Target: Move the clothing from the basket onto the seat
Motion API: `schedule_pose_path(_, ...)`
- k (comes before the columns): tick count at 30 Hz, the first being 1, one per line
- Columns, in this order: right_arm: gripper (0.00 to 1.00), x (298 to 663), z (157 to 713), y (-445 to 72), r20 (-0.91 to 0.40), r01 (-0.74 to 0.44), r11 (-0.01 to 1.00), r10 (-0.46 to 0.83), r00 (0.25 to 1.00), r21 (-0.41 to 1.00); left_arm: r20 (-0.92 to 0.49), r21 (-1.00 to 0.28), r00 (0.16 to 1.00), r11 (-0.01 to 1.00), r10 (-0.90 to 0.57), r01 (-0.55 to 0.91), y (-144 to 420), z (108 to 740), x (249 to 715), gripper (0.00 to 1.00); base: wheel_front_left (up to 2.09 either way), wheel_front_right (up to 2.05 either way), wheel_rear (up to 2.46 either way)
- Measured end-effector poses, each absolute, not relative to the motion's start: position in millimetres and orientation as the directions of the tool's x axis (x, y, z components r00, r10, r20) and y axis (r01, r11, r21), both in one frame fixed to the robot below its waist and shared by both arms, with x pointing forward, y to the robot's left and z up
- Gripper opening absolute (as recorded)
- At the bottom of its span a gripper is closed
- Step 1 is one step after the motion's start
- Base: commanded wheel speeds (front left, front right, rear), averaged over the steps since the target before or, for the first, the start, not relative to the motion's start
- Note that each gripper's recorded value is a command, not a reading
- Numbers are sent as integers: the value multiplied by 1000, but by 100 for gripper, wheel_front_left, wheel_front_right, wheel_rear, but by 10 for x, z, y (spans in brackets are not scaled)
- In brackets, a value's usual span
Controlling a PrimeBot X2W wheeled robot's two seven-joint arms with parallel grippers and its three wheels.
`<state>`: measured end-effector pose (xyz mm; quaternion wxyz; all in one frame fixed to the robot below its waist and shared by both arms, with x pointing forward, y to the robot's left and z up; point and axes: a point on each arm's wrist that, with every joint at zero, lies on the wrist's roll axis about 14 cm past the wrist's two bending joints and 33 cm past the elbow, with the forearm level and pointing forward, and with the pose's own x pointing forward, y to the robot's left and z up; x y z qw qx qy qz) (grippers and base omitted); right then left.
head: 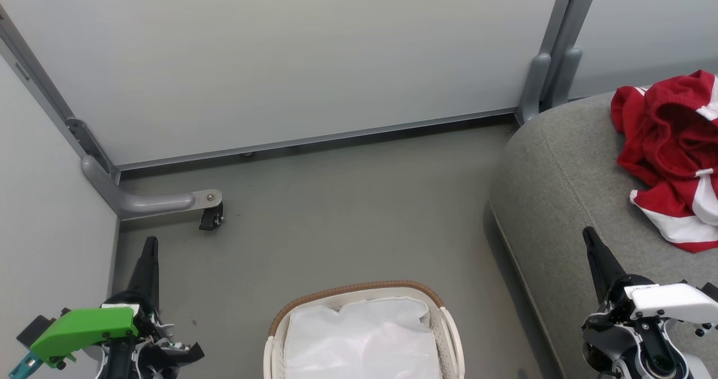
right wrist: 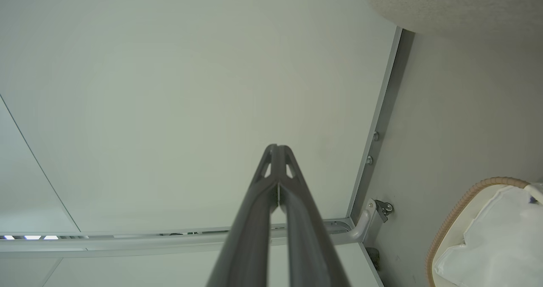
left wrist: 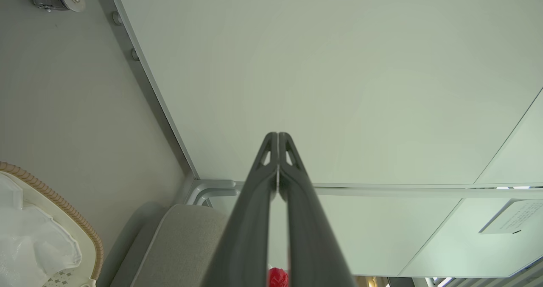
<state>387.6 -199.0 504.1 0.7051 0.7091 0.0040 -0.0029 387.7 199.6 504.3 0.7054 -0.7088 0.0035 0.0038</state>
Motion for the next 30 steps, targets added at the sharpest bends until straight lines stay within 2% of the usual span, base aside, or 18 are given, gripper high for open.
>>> schedule_pose_path(30,0,3876,5041,-1990,-10,10,-6,2,1000,1000,-10,-1000,1000,-5,0,-10,1996,5042,3877,0,0,0,0)
